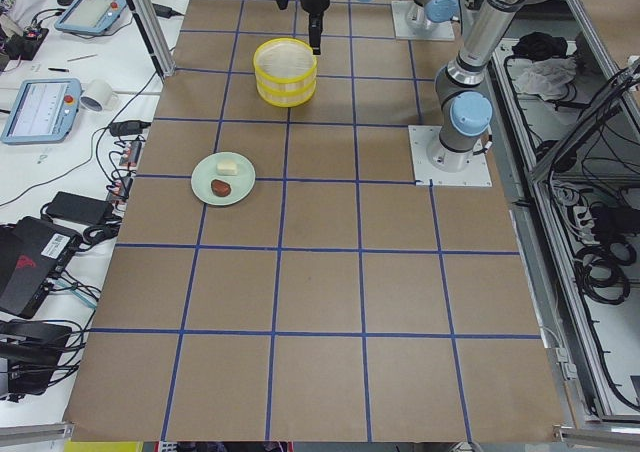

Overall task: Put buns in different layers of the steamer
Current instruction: 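Move the left gripper over the pale green plate toward the white bun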

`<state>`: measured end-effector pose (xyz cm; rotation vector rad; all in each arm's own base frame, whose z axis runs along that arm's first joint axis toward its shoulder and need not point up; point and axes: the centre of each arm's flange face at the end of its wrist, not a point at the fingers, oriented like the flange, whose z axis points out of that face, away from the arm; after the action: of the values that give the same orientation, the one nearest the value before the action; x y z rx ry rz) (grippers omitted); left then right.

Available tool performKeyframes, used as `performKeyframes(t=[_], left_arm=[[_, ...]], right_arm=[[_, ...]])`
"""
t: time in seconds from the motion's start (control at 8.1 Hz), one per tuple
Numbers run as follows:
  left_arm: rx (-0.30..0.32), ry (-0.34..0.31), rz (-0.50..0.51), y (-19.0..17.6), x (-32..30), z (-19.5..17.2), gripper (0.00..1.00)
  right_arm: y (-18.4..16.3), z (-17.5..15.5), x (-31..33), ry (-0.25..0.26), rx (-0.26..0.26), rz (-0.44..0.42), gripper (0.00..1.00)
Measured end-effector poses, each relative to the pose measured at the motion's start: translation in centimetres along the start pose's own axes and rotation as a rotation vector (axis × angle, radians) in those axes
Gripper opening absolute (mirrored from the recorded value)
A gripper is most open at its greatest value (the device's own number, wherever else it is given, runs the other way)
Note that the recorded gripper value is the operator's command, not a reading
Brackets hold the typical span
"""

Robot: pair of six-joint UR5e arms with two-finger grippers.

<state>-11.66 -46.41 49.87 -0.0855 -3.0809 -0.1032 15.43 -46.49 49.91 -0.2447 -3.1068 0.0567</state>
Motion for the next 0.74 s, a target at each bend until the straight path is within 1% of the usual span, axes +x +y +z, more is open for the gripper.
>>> performKeyframes(t=[0.12, 0.25, 0.37, 0.49, 0.74], left_arm=[[-0.008, 0.004, 0.001, -0.8, -0.2, 0.7, 1.0], [-0.003, 0.003, 0.014, -2.2, -0.5, 1.8, 1.0], [0.015, -0.004, 0.056, -4.3, -0.9, 3.2, 1.0], [0.024, -0.017, 0.077, -6.4, -1.9, 4.9, 1.0], [0.014, -0.026, 0.053, -10.0, -6.2, 8.7, 1.0]], right_arm=[[0.0, 0.0, 0.0, 0.0, 0.0, 0.0, 1.0], [0.0, 0.0, 0.0, 0.0, 0.0, 0.001, 1.0], [0.0, 0.0, 0.0, 0.0, 0.0, 0.001, 1.0], [0.0, 0.1, 0.0, 0.0, -0.001, 0.001, 1.0], [0.0, 0.2, 0.0, 0.0, -0.004, 0.001, 1.0]])
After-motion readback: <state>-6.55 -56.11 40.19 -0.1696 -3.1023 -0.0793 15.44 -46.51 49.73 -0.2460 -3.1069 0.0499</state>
